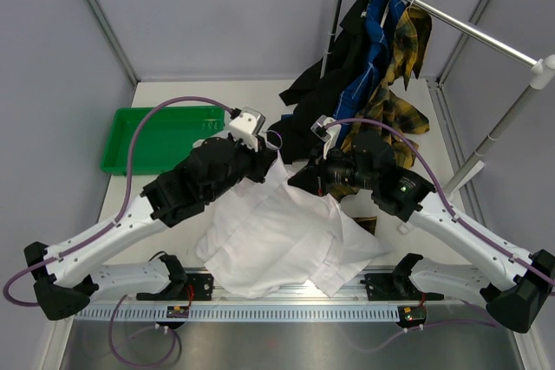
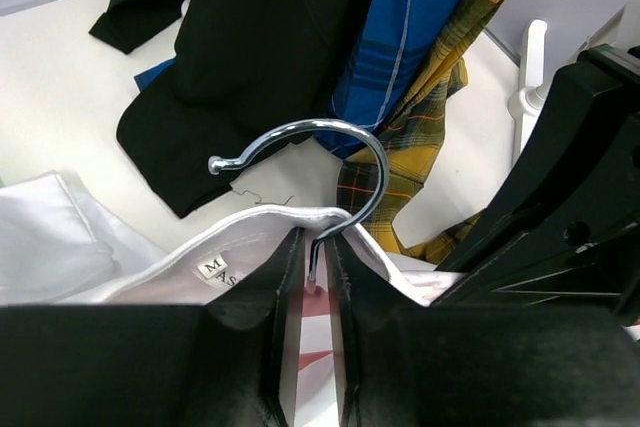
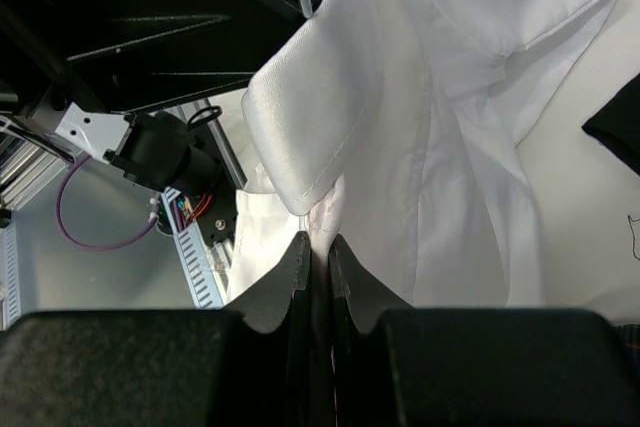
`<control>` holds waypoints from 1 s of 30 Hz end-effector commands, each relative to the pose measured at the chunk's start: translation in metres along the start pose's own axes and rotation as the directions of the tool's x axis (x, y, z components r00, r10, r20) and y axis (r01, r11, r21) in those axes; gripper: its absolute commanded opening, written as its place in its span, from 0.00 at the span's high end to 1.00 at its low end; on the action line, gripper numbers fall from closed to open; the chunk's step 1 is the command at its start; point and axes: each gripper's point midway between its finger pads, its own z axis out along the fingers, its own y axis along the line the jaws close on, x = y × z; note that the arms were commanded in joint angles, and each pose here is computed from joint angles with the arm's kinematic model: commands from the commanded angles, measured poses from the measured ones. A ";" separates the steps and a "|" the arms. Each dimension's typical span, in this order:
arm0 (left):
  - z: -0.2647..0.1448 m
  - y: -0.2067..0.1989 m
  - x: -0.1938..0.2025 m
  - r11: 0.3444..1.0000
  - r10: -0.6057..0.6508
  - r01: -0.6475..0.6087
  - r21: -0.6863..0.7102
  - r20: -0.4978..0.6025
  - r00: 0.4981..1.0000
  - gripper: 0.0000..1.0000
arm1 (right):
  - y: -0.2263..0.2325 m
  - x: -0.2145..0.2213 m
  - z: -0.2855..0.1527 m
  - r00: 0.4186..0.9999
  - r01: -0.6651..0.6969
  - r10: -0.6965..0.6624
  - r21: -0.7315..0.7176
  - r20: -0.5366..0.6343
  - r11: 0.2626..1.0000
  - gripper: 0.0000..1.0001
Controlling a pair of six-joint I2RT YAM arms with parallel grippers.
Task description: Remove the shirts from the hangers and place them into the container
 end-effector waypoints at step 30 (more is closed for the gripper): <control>0.009 0.031 -0.068 0.972 0.043 0.015 -0.233 0.240 0.970 1.00 | 0.027 -0.096 -0.055 0.967 -0.036 -0.001 0.141 0.256 0.989 0.25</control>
